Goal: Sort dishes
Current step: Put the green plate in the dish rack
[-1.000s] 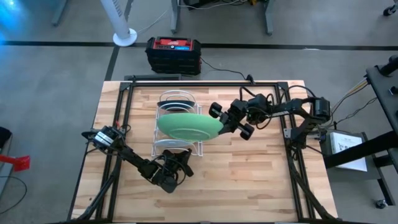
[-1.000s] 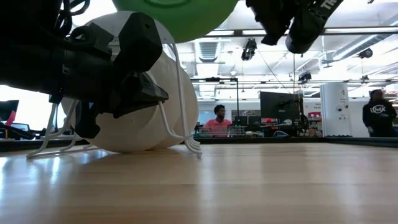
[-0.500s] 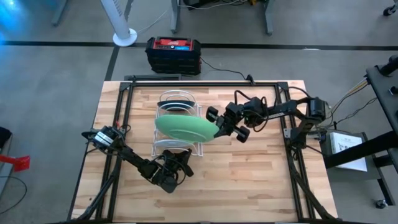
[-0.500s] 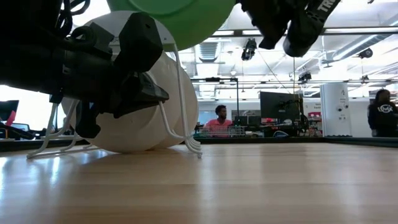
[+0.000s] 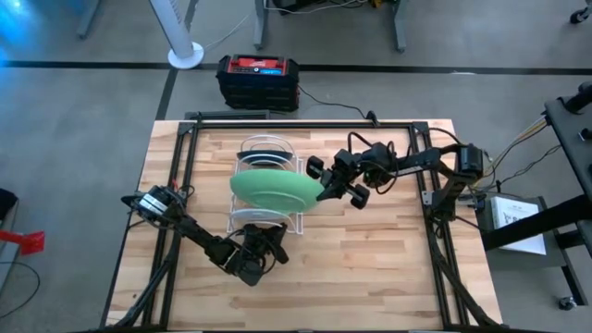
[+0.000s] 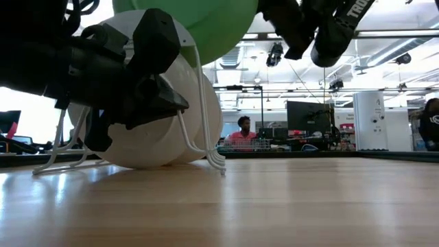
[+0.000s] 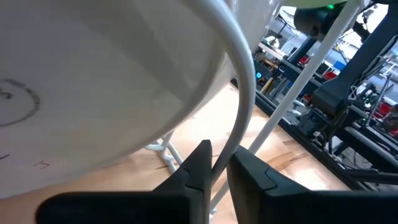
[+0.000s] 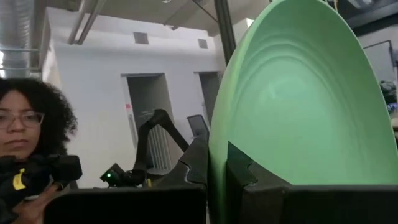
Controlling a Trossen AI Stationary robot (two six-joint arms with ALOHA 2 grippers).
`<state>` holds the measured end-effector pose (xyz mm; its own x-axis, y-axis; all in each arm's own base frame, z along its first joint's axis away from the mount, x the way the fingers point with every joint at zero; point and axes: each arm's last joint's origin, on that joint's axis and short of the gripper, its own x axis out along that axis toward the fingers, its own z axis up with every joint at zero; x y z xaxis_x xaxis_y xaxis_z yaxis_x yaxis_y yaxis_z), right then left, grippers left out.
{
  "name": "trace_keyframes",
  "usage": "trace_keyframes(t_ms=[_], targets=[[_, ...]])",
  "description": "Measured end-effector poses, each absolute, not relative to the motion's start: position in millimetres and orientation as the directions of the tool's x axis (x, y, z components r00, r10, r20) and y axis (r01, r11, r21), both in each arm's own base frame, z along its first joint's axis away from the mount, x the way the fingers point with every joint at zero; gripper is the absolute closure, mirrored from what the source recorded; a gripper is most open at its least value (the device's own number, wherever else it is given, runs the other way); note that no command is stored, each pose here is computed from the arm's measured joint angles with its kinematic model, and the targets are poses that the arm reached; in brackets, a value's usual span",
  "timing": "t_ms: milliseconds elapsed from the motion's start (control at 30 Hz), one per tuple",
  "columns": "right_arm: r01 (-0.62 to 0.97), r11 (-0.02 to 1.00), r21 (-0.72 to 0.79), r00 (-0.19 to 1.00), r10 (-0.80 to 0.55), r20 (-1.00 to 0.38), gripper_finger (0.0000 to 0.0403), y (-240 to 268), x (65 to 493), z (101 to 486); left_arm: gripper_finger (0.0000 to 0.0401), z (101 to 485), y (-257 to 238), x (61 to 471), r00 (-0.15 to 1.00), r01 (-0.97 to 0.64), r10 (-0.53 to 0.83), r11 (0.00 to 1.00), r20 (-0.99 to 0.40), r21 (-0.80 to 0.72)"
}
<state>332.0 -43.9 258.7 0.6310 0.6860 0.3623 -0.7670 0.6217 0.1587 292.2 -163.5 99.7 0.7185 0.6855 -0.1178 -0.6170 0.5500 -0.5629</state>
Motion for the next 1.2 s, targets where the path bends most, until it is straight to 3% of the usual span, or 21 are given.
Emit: trace_keyframes(t_ms=[267, 833, 1100, 1200], targets=[[-0.777, 0.619, 0.114, 0.611, 0.700, 0.370, 0.0403, -45, 325, 271, 0.0337, 103, -164, 293, 0.739, -0.601, 0.661, 0.559, -0.131, -0.571], [-0.781, 0.624, 0.026, 0.584, 0.714, 0.386, 0.0403, -50, 308, 296, 0.0325, 111, -166, 291, 0.748, -0.586, 0.652, 0.560, -0.125, -0.586], [-0.809, 0.588, 0.004, 0.547, 0.750, 0.371, 0.0403, -47, 298, 307, 0.0252, 122, -167, 291, 0.754, -0.567, 0.646, 0.551, -0.117, -0.613], [-0.815, 0.580, 0.002, 0.540, 0.758, 0.365, 0.0403, -48, 294, 310, 0.0223, 127, -170, 289, 0.801, -0.539, 0.582, 0.594, -0.144, -0.598]])
